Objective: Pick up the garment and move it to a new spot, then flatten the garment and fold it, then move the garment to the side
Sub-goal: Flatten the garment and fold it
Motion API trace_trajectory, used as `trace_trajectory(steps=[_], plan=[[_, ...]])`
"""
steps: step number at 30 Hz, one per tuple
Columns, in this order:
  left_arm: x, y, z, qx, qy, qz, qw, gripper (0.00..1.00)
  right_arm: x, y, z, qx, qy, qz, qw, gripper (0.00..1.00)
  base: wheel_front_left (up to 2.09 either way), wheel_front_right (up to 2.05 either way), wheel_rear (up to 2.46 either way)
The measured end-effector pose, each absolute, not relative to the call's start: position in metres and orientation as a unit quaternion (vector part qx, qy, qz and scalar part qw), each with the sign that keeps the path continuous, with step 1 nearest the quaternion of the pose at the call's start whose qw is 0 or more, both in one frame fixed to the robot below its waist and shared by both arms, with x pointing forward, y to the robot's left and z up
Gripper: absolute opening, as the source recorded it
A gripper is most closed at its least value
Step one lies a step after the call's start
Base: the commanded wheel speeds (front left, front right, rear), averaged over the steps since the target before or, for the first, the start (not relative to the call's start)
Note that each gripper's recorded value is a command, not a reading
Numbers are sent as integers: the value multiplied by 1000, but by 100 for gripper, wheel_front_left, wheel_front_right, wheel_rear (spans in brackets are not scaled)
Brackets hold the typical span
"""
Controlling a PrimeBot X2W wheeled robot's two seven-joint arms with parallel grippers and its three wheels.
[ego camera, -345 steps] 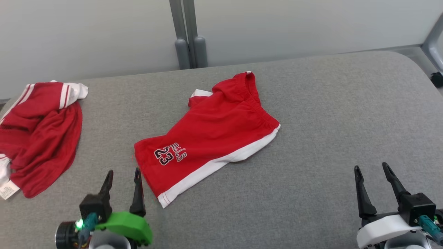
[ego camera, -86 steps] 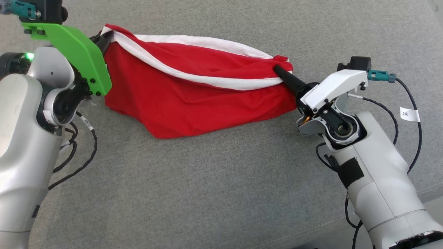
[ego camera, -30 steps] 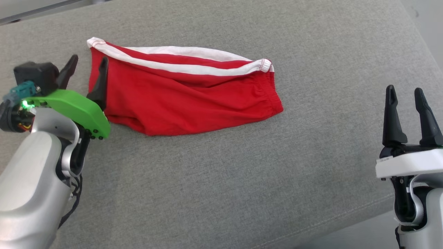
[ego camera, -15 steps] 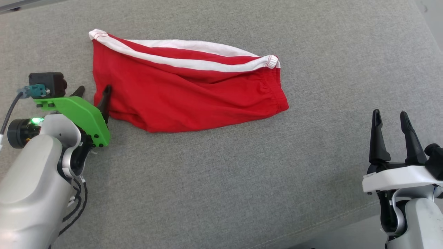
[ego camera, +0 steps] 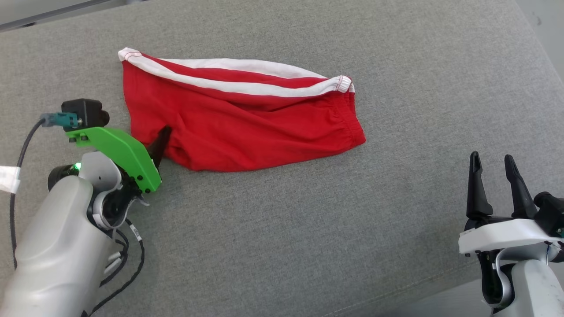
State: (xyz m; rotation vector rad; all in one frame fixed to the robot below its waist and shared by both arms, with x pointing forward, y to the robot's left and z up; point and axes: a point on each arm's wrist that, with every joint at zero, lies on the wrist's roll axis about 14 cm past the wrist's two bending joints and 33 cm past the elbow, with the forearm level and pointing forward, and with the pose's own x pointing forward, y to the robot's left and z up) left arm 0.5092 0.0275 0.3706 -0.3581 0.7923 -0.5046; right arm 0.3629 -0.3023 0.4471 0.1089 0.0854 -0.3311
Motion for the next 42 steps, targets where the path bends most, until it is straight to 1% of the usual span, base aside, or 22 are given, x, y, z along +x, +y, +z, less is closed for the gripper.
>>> trace_trajectory(steps=[6, 11, 16, 22, 25, 28, 29, 30, 31, 32, 33, 36, 39, 42], plan=[[495, 28, 373, -197, 355, -225, 886, 0, 360, -301, 447, 53, 45, -161, 985, 100, 0, 0, 0], [480, 45, 381, -198, 306, -201, 909, 0, 356, -299, 446, 51, 54, -154, 985, 100, 0, 0, 0], [440, 57, 390, -222, 284, -187, 914, 0, 353, -294, 446, 50, 64, -141, 987, 100, 0, 0, 0], [397, 70, 412, -249, 260, -167, 918, 0, 367, -273, 454, 53, 62, -102, 991, 100, 0, 0, 0], [389, 73, 428, -255, 239, -162, 923, 0, 376, -261, 461, 53, 58, -81, 994, 100, 0, 0, 0], [388, 81, 432, -250, 232, -145, 929, 0, 384, -249, 465, 50, 58, -58, 995, 100, 0, 0, 0], [389, 84, 431, -255, 231, -136, 929, 41, 387, -244, 467, 51, 58, -51, 996, 100, 0, 0, 0], [388, 85, 428, -252, 232, -131, 930, 68, 390, -239, 469, 51, 58, -42, 996, 100, 0, 0, 0], [388, 87, 425, -238, 229, -129, 935, 100, 394, -234, 471, 50, 57, -33, 997, 100, 0, 0, 0], [391, 92, 424, -232, 222, -118, 940, 100, 397, -230, 473, 48, 58, -25, 997, 100, 0, 0, 0], [398, 104, 423, -187, 198, -106, 957, 100, 404, -218, 476, 45, 63, -4, 997, 100, 0, 0, 0], [403, 119, 427, -132, 144, -86, 977, 100, 417, -197, 481, 37, 73, 31, 996, 100, 0, 0, 0], [403, 127, 432, -84, 109, -76, 988, 100, 430, -175, 482, 29, 91, 67, 993, 100, 0, 0, 0], [395, 127, 430, -73, 104, -67, 990, 100, 441, -153, 477, 12, 116, 102, 988, 100, 0, 0, 0]])
